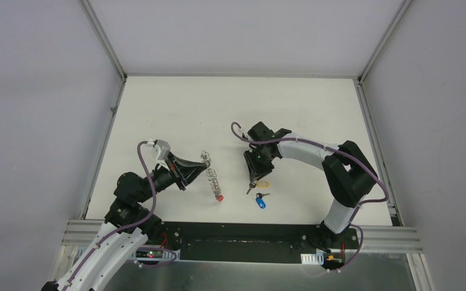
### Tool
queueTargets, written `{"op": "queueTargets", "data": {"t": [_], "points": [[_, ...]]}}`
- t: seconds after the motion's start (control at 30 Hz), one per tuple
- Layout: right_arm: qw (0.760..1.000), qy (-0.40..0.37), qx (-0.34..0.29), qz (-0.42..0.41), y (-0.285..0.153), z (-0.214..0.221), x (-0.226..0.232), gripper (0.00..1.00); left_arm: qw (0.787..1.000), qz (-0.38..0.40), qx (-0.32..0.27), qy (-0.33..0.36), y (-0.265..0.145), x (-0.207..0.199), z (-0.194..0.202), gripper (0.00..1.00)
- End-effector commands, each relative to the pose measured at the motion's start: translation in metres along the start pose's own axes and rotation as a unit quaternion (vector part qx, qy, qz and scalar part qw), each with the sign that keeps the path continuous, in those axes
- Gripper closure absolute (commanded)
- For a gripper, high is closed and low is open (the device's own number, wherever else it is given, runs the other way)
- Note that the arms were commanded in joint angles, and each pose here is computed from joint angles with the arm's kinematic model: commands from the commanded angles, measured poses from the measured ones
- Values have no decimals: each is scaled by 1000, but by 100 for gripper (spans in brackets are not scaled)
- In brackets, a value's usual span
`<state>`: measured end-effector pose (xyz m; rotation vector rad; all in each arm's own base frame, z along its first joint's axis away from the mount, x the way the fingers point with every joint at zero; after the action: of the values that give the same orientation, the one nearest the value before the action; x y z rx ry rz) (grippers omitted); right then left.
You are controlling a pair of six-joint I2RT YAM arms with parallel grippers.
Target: Put the keys on the keyring
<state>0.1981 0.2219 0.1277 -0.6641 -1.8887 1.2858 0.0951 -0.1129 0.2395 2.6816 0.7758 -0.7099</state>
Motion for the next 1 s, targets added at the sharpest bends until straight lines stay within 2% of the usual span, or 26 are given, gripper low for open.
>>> {"op": "queueTargets", "data": {"t": [0.0,0.27,0.53,0.97], "points": [[1000,-17,-22,6,0,-15,0,69,1000,13,-27,-2,0,-7,-8,100],[1000,-9,5,-24,11,-9,-2,69,1000,10,-26,-5,0,-6,-6,100],[999,3,11,-52,7,-1,-2,81,1000,10,-25,-7,0,-6,-6,100],[996,-7,22,-87,0,8,0,80,1000,10,-26,-7,0,-6,-6,100]]}}
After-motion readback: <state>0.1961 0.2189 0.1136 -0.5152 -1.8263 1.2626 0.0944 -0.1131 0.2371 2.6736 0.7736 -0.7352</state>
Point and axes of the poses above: each gripper's point midway between its finger pads, its own y axis out along the fingers, its own x axis along the line the jaws close on, z = x × y, the point moved 10 cm from there along -y, back along the fingers, and after that the axes turned 8 degrees about -y, right-handed, at the moved point
